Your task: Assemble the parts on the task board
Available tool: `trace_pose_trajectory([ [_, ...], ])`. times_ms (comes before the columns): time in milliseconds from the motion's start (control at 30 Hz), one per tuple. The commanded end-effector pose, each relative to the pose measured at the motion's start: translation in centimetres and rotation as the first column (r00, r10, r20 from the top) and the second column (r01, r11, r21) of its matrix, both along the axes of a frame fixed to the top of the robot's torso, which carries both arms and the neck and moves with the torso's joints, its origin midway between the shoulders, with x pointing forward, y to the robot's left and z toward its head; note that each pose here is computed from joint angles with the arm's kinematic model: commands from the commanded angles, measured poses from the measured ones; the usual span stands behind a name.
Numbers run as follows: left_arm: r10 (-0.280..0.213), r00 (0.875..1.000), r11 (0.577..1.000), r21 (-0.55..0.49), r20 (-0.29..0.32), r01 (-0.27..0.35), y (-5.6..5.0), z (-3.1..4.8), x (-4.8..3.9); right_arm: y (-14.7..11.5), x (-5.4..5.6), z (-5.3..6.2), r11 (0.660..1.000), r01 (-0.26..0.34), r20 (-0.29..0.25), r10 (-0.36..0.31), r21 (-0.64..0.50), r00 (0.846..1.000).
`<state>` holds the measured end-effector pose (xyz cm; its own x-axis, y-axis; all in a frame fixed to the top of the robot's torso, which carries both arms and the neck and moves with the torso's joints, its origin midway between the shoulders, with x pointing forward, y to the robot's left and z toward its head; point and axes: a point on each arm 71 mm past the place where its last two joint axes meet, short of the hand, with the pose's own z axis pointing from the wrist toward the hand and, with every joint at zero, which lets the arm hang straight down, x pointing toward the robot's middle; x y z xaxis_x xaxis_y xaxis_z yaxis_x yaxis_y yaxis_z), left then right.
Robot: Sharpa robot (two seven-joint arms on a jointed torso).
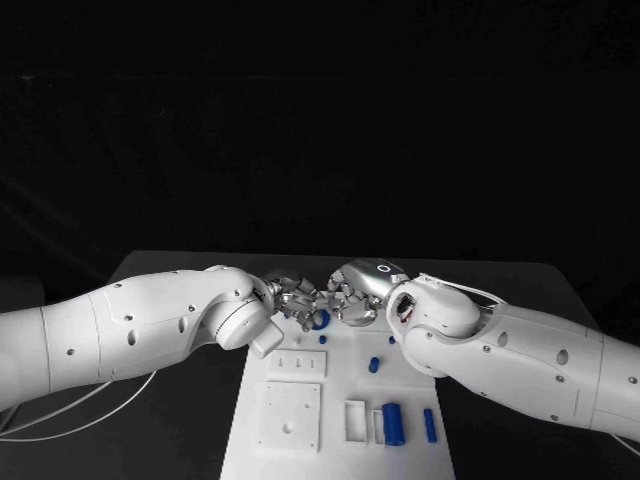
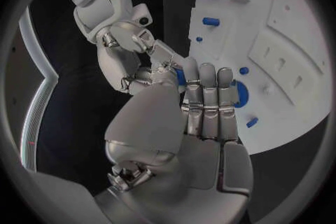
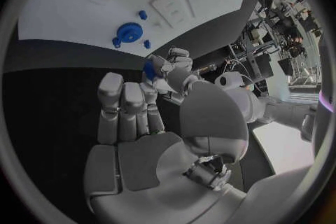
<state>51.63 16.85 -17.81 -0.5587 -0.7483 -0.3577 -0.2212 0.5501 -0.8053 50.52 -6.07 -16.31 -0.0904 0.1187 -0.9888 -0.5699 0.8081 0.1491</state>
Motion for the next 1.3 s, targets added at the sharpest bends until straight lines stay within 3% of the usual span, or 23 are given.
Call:
trace_pose_trajectory([
  [33,-0.017,1.000,0.998,-0.057,-0.001,0.017,-0.55,0.40,-0.09,0.29,-0.23,-0.41,0.999,-0.019,-0.014,0.018,-0.027,1.000],
  [333,-0.047,0.997,0.994,-0.103,-0.058,0.040,-0.77,0.20,-0.34,0.23,-0.17,-0.56,0.999,-0.014,-0.018,0.014,-0.029,1.000],
  [1300,-0.022,0.997,0.994,-0.111,-0.075,0.013,-0.86,0.07,-0.19,0.40,-0.25,-0.85,1.000,-0.015,-0.026,0.014,-0.027,1.000],
])
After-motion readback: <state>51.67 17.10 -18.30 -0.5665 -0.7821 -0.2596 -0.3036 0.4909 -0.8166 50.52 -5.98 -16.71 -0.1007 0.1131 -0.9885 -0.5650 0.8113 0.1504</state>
